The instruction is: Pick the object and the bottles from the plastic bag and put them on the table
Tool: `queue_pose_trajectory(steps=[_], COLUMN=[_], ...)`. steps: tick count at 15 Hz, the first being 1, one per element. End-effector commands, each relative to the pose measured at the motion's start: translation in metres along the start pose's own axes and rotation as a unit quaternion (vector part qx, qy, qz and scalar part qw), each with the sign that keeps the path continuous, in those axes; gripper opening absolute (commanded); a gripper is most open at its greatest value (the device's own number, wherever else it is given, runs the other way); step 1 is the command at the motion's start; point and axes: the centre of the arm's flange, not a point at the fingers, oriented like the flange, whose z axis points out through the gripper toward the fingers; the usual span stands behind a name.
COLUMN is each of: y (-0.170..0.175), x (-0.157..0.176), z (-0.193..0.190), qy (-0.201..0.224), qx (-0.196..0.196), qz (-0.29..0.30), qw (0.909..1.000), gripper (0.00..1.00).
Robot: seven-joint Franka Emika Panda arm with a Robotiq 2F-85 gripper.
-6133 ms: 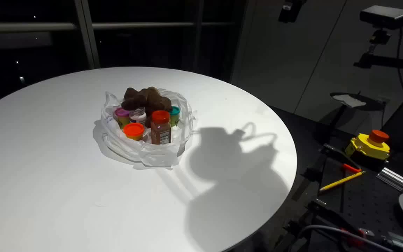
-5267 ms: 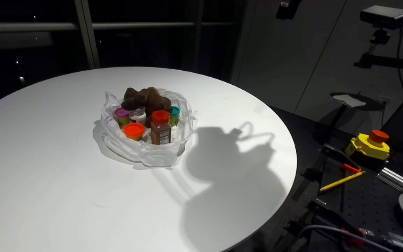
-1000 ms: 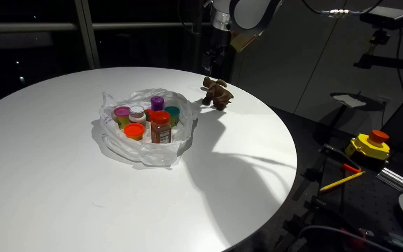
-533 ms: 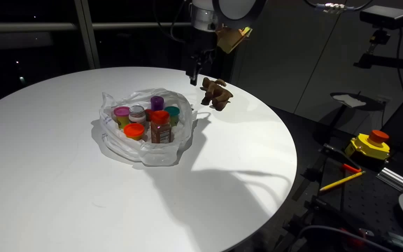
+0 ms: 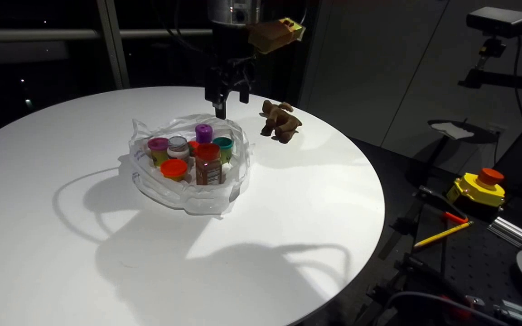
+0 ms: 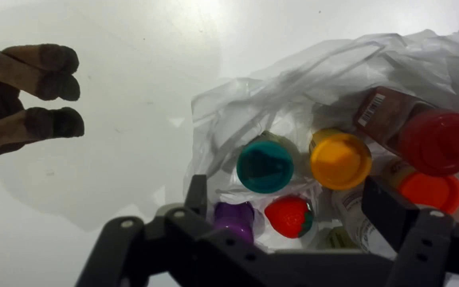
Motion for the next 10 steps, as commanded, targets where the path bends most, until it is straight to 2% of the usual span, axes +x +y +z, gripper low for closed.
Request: queue_pose_trajectory(steps=[1, 6, 10], y=[-0.016, -0.045, -0.074], x=[0.016, 0.014, 0.011], z=[-0.027, -0.008, 0.006], qy=[-0.005, -0.038, -0.052], qx=[0.006, 0.017, 0.061], qz=[0.025, 0.053, 0.072], qw=[0.9997, 0.9977, 0.9941], gripper=[1.0, 1.0, 1.0])
